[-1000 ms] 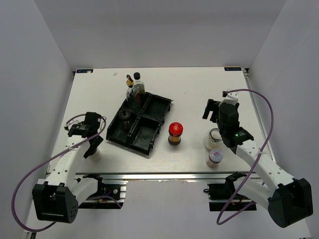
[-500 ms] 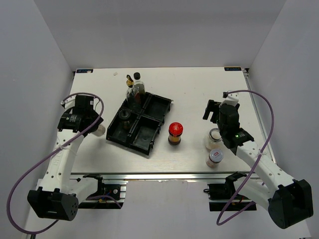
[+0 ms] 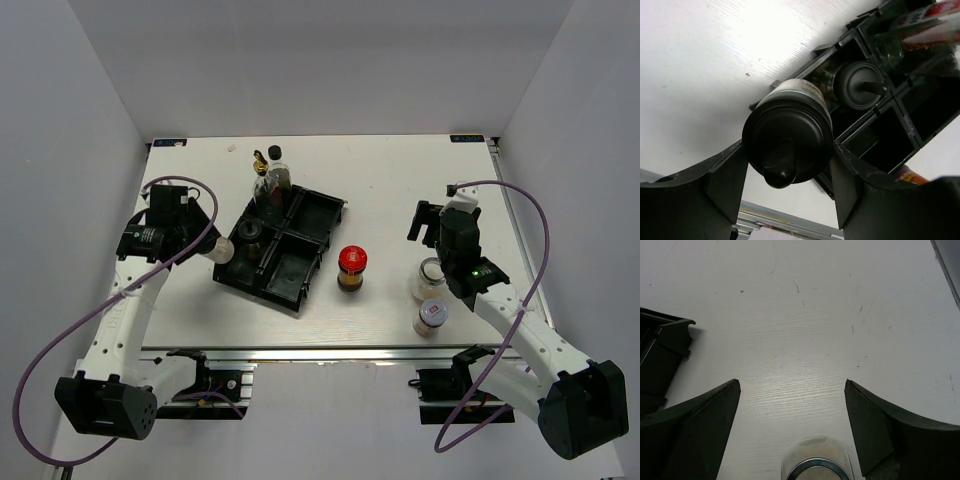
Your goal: Organize the condiment bottles
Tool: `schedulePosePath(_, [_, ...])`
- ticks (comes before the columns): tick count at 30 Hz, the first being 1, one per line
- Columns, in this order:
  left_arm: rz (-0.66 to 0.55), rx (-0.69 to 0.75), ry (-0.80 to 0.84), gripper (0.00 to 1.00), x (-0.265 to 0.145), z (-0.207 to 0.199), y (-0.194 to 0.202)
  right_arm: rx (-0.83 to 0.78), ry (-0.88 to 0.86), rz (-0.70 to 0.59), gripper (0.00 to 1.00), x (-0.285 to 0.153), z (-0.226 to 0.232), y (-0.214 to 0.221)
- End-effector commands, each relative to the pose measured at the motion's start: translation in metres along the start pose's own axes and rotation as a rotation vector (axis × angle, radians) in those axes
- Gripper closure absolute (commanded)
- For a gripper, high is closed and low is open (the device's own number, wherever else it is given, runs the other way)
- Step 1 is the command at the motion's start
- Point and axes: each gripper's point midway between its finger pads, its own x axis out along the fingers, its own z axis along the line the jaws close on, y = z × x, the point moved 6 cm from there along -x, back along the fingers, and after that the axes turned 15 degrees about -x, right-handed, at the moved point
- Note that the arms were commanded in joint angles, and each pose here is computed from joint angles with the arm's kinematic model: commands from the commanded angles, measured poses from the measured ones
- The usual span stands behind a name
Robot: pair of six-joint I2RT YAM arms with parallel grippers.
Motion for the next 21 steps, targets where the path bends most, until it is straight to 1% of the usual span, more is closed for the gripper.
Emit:
schedulePosePath(1, [0.012, 0.034, 0.139, 0.93, 0.001, -0.023, 0.001, 0.006, 0.008, -0.05, 0.11, 0.001, -0.003, -0.011])
schedulePosePath(5, [0.06, 0.093, 0.124, 0.92, 0.011, -0.033, 0.02, 0.003, -0.001, -0.053, 0.11, 0.001, -0.002, -0.01])
schedulePosePath(8, [0.072, 0.16, 0.084, 0.92, 0.016, -0.042, 0.037, 0.0, -0.007, -0.051, 0.11, 0.002, -0.002, -0.01])
schedulePosePath(10, [0.069, 0.178, 0.066, 0.92, 0.018, -0.044, 0.042, -0.002, -0.016, -0.05, 0.1, 0.002, -0.001, -0.01])
schedulePosePath(13, [0.055, 0.18, 0.01, 0.93, 0.029, -0.041, 0.043, -0.003, -0.018, -0.047, 0.11, 0.002, -0.001, -0.009])
schedulePosePath(16, [0.064, 0.182, 0.006, 0.93, 0.036, -0.041, 0.047, -0.003, -0.018, -0.05, 0.11, 0.002, -0.001, -0.009])
schedulePosePath(21, [0.043, 0.173, -0.011, 0.93, 0.047, -0.038, 0.05, -0.003, -0.03, -0.051, 0.11, 0.003, 0.001, -0.009])
